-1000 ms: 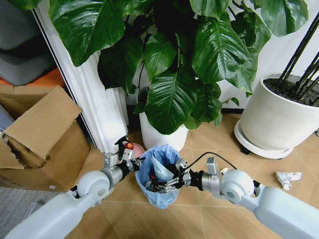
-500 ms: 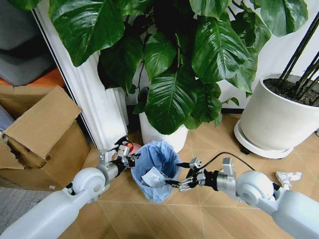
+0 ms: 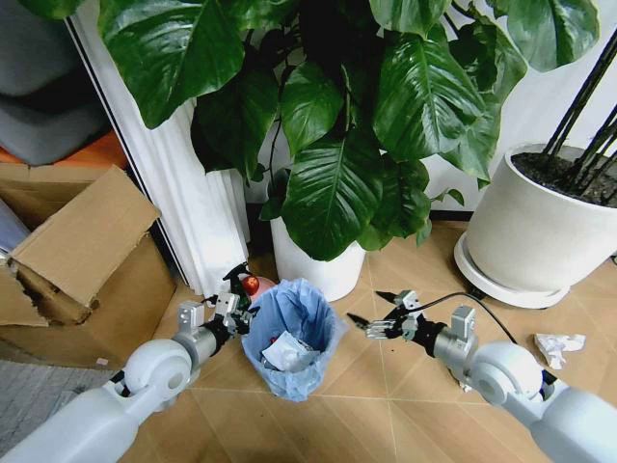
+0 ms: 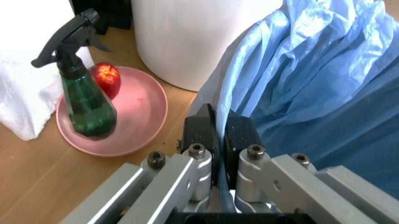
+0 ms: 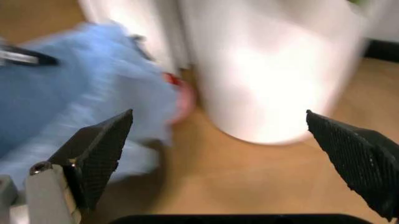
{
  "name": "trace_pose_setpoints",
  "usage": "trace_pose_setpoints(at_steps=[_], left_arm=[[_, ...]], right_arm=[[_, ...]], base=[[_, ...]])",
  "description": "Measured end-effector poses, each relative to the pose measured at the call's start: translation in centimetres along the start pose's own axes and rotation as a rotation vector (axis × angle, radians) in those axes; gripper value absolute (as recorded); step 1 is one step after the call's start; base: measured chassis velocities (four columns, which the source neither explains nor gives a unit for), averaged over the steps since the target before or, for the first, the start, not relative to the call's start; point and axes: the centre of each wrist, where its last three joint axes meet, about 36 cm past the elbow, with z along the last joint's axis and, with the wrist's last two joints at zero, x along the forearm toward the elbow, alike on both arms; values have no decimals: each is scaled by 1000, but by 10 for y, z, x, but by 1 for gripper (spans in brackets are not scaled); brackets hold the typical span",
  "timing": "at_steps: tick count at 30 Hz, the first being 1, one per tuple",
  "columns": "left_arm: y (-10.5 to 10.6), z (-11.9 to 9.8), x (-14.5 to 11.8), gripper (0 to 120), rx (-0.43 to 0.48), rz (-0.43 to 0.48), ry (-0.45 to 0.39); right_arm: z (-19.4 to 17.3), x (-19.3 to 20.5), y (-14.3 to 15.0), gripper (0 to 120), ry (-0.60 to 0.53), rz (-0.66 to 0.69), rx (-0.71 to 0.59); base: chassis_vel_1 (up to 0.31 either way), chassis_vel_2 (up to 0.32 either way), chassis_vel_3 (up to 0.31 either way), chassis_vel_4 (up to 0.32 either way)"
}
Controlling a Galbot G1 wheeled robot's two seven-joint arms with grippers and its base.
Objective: Pick up the trash bin and place the garbage on the floor into it.
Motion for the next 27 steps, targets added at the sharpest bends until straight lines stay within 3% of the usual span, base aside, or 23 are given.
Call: trace_pose_setpoints(at_steps=[21,27], left_arm=[[20,0,7,0,-4,-52,0],[17,-2,8,0,-10,-41,0]], right_arm=[[58,47,-60,100,127,321,-49],[118,57,-69,100,194,458,-69]], base=[[0,0,0,0],[0,0,0,0]])
